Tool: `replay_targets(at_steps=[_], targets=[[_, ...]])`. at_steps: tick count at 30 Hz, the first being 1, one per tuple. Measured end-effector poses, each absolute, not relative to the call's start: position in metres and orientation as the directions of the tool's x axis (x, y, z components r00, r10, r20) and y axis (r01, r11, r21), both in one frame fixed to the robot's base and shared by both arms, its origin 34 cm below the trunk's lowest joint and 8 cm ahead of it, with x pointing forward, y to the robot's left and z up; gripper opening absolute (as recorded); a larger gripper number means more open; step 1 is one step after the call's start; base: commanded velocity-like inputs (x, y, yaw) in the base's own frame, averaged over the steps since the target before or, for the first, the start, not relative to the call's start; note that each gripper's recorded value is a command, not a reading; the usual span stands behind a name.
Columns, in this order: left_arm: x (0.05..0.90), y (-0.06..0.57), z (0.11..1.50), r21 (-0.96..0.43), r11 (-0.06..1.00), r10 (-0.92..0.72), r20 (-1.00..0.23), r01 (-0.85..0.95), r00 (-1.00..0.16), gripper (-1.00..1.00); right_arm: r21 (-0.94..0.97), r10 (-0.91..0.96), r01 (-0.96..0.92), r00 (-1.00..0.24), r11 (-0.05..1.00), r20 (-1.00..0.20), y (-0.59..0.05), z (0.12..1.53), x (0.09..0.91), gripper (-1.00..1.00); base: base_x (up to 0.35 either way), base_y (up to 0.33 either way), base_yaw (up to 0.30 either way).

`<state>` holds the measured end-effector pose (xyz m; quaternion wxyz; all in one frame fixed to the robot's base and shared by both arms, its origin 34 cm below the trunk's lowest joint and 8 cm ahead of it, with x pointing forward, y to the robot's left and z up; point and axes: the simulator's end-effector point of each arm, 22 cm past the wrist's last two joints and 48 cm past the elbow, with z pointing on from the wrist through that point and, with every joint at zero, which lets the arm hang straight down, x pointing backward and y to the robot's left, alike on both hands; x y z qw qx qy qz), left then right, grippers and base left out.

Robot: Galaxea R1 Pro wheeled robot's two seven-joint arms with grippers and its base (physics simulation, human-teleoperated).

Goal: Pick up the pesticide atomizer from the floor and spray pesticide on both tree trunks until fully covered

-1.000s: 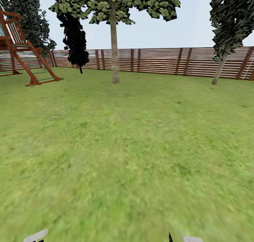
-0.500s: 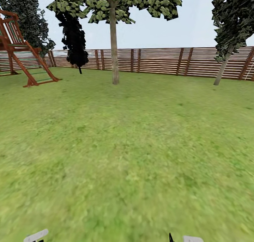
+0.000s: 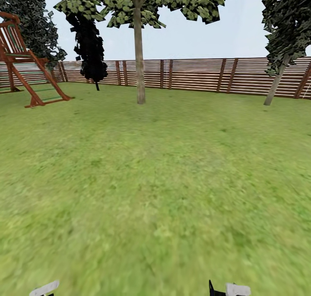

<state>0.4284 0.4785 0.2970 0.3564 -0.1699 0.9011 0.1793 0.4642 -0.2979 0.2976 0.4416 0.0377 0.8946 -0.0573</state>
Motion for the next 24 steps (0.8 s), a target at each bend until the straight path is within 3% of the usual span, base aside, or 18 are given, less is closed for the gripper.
replay_targets(at_steps=[8,18,24], targets=[[0.429,0.477,0.297,0.201,0.878,-0.18,-0.703,-0.434,-0.688,-1.0,-0.133,-0.038,0.136,-0.544,0.982,-0.838,-0.328,0.322,0.493,1.0,0.34,0.0,0.006],[0.428,0.477,0.297,0.201,0.878,-0.179,-0.703,-0.434,-0.688,-1.0,-0.132,-0.036,0.137,-0.547,0.982,-0.836,-0.328,0.321,0.492,1.0,0.34,0.0,0.251],[0.429,0.477,0.297,0.201,0.878,-0.179,-0.703,-0.434,-0.688,-1.0,-0.132,-0.036,0.137,-0.547,0.982,-0.836,-0.328,0.321,0.491,1.0,0.34,0.0,0.068]])
